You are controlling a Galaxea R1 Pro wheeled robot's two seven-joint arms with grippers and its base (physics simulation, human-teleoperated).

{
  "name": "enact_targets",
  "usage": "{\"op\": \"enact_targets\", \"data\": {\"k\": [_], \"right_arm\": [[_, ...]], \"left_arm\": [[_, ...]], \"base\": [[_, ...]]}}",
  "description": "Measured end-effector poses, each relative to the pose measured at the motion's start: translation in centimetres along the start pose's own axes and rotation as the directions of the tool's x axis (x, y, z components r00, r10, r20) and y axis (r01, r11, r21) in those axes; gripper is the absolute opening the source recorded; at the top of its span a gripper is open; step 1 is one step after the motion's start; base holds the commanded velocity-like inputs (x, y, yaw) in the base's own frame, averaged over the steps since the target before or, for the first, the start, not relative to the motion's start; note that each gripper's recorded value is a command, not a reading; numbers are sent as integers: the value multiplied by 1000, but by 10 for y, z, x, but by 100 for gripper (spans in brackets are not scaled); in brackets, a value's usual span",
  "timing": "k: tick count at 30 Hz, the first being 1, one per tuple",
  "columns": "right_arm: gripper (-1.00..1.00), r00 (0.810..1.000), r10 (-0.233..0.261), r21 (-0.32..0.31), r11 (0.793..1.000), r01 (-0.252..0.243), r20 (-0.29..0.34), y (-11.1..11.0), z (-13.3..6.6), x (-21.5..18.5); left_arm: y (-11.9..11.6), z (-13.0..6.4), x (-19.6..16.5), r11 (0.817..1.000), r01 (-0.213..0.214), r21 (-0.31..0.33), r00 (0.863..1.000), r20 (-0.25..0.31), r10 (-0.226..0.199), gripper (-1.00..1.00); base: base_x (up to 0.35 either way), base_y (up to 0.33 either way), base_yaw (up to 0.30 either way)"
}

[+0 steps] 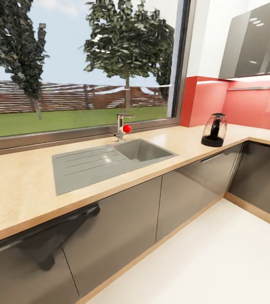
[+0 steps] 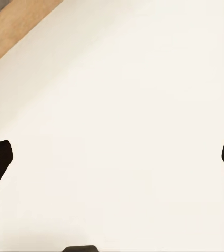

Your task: Set up a coffee station on the kitchen countertop: keep the coffee maker on the countertop, move the bottle of coffee from the kitchen shelf to the counter next to the coffee maker, place a paper coffee filter on top of the coffee maker, put the saucer next to the coffee maker with the coffee cup on the saucer, and place the electric kettle next to the coffee maker.

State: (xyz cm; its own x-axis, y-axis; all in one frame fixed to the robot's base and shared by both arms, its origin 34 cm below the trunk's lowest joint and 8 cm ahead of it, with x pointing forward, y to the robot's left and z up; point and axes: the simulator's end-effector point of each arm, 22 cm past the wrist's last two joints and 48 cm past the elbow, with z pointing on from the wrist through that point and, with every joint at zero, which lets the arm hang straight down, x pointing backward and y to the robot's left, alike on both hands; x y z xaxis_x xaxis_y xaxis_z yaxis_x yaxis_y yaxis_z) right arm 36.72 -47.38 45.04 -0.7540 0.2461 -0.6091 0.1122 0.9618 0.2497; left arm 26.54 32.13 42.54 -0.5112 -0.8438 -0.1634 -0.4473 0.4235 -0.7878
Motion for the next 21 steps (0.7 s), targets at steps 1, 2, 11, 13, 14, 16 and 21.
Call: {"op": "enact_targets", "data": {"k": [1,2,11,13,14,16,21], "right_arm": [[100,1000,0,0,1000,0,0,0,0,0],[100,1000,0,0,1000,0,0,0,0,0],[100,1000,0,3,1000,0,0,-1,0,0],[100,1000,0,3,1000,0,0,-1,0,0],[100,1000,0,3,1000,0,0,-1,0,0],[100,1000,0,3,1000,0,0,-1,0,0],[100,1000,0,3,1000,0,0,-1,0,0]], "left_arm": [[0,0,0,1000,0,0,1000,0,0,100],[0,0,0,1000,0,0,1000,0,0,100],[0,0,0,1000,0,-1,1000,0,0,100],[0,0,0,1000,0,0,1000,0,0,100],[0,0,0,1000,0,0,1000,0,0,100],[0,0,0,1000,0,0,1000,0,0,100],[0,0,0,1000,0,0,1000,0,0,100]], "base": [[255,-227,-3],[255,-227,-2],[252,-227,-45],[249,-227,-202],[249,-227,-225],[249,-227,-244],[248,-227,-266]]}}
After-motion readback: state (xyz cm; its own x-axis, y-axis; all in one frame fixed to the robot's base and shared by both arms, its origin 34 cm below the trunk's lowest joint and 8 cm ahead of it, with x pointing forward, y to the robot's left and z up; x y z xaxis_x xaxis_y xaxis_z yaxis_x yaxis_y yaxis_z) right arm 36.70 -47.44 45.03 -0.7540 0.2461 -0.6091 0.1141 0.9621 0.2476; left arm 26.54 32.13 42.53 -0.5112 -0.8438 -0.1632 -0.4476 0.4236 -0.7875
